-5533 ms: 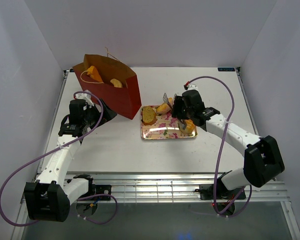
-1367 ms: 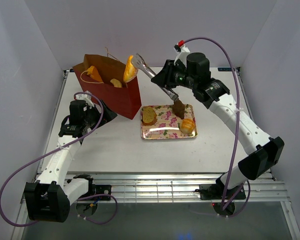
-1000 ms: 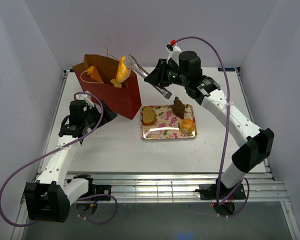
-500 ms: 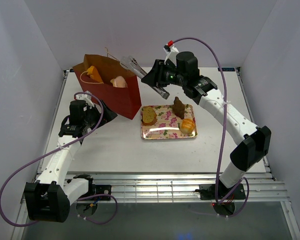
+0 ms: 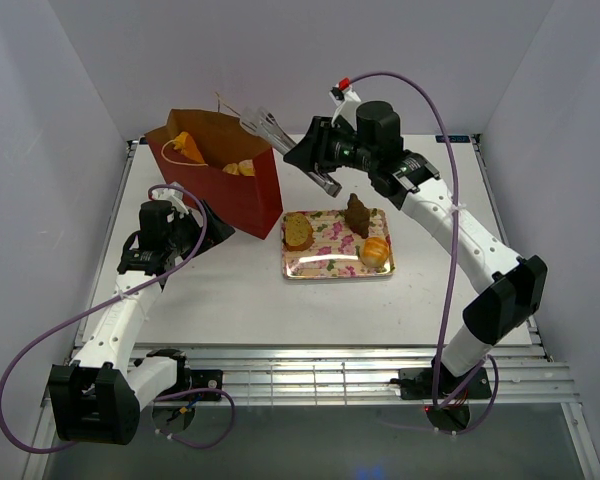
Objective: Place the fake bread into the paper bag
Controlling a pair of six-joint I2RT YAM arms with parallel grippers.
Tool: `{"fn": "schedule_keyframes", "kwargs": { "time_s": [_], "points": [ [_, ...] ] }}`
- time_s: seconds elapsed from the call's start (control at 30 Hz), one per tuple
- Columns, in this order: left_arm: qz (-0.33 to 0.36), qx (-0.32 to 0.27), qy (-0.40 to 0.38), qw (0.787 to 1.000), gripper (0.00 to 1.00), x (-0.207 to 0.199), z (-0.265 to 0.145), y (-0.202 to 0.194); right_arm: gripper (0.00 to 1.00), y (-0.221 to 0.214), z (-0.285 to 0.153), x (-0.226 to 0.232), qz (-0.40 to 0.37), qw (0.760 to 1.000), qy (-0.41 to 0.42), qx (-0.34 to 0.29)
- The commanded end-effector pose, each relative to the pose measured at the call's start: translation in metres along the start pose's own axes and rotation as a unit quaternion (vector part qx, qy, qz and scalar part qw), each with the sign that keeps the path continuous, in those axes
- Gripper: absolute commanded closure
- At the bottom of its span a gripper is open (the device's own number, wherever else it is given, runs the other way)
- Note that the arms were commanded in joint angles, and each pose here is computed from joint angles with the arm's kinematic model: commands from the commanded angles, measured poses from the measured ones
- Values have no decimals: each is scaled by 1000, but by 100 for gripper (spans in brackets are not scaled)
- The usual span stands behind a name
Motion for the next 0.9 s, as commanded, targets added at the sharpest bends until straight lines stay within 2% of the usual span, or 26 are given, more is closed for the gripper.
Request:
{"fn": "schedule_keyframes", "kwargs": {
  "time_s": [0.0,0.43,0.87],
  "points": [
    [6,-8,-18,1000,4,-5,-4,0,50,17,-26,15,-29,999,2,-44],
    [6,-11,-9,1000,4,-3,-3,1,51,-38,-95,-8,-27,993,-107,-47],
    [4,-10,-7,1000,4,-2,-3,1,52,-112,-138,-52,-11,972,-233,-28]
  ]
}}
Point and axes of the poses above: each gripper's point midway between its finger pads, its own z axis out along the fingers, its own x axis along the line the jaws close on, y = z × x, the point moved 9 cm from there along -z, back along the fingers, and after that the axes turned 9 degrees about -z, right-handed, at the moved point
